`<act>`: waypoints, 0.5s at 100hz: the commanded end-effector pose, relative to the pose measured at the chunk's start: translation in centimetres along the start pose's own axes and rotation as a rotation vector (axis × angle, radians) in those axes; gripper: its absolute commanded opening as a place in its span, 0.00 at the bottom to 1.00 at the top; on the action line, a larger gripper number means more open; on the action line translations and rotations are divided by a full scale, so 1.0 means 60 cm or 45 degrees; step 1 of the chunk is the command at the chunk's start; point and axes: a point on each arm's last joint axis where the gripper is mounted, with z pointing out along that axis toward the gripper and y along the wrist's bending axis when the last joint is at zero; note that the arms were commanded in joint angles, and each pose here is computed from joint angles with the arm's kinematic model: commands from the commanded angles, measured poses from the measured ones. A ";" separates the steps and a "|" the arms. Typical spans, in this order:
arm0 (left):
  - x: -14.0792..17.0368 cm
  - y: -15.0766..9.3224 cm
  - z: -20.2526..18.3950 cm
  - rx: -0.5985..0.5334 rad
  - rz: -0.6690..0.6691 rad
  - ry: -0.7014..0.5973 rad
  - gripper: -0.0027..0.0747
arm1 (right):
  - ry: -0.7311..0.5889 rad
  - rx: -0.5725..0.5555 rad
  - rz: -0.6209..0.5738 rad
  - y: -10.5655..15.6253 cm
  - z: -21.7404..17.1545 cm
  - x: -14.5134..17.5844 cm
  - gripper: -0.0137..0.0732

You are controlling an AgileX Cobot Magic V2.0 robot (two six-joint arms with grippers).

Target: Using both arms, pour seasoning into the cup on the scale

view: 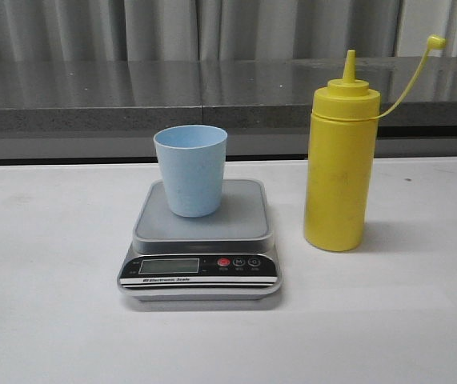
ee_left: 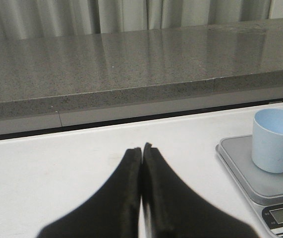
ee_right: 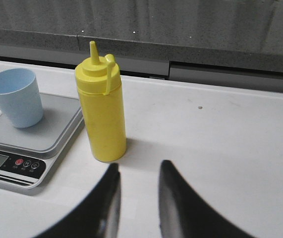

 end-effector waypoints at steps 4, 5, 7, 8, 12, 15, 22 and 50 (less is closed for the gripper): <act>-0.026 0.002 -0.002 -0.019 -0.026 -0.128 0.01 | -0.128 -0.005 -0.005 0.001 -0.007 -0.029 0.07; -0.026 0.002 -0.002 -0.019 -0.026 -0.128 0.01 | -0.128 -0.005 -0.005 0.001 -0.007 -0.029 0.08; -0.026 0.002 -0.002 -0.019 -0.026 -0.128 0.01 | -0.128 -0.005 -0.005 0.001 -0.007 -0.029 0.08; -0.026 0.002 -0.002 -0.019 -0.026 -0.128 0.01 | -0.128 -0.005 -0.005 0.001 -0.007 -0.029 0.08; -0.026 0.002 -0.002 -0.019 -0.026 -0.128 0.01 | -0.128 -0.005 -0.005 0.001 -0.007 -0.029 0.08; -0.026 0.002 -0.002 -0.019 -0.026 -0.128 0.01 | -0.128 -0.005 -0.005 0.001 -0.007 -0.029 0.08; -0.026 0.002 -0.002 -0.019 -0.026 -0.128 0.01 | -0.128 -0.005 -0.005 0.001 -0.007 -0.029 0.08; -0.026 0.002 -0.002 -0.019 -0.026 -0.128 0.01 | -0.128 -0.005 -0.005 0.001 -0.007 -0.029 0.08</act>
